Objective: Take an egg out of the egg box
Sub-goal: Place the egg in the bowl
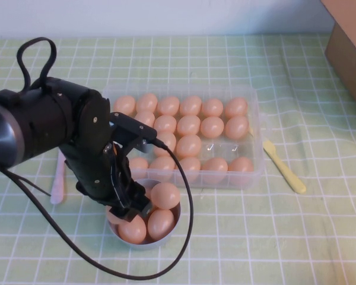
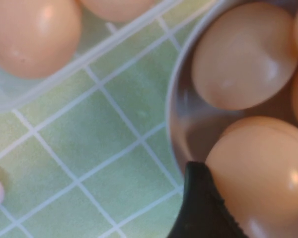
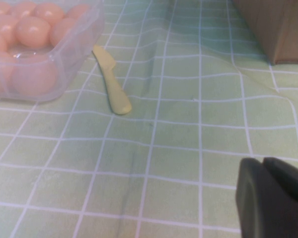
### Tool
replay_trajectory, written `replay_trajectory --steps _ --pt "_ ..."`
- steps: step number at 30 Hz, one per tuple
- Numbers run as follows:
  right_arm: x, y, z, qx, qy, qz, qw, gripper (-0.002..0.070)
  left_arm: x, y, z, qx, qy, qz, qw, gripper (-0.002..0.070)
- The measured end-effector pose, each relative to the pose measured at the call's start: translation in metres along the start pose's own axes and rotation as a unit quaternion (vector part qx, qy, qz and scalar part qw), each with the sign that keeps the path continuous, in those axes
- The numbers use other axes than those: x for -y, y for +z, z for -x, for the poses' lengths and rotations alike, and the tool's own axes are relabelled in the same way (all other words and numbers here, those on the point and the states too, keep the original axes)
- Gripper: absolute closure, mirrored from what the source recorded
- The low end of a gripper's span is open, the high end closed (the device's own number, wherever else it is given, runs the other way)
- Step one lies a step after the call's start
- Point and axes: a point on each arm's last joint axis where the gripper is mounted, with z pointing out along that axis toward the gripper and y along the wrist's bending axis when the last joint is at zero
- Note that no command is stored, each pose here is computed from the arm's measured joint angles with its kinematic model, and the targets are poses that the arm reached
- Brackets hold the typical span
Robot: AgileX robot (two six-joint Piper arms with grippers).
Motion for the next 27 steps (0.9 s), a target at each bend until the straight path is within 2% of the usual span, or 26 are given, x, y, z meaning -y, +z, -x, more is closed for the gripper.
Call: replay_trajectory --steps 6,12,16,27 --pt "0.0 0.0 0.0 0.0 0.0 0.0 1.0 0.0694 -0.001 0.003 0.001 -0.002 -0.001 0.005 1.0 0.0298" --pt "0.0 0.0 0.0 0.0 0.0 0.0 1.0 0.0694 -0.001 0.003 0.002 0.004 -0.002 0.006 1.0 0.0201" --pt "0.0 0.0 0.0 0.0 0.0 0.0 1.0 0.0694 -0.001 0.0 0.003 0.015 -0.002 0.006 1.0 0.0175" --pt "0.0 0.0 0.0 0.0 0.0 0.0 1.0 0.0694 0.001 -0.079 -0.018 0.139 -0.001 0.017 0.99 0.0181"
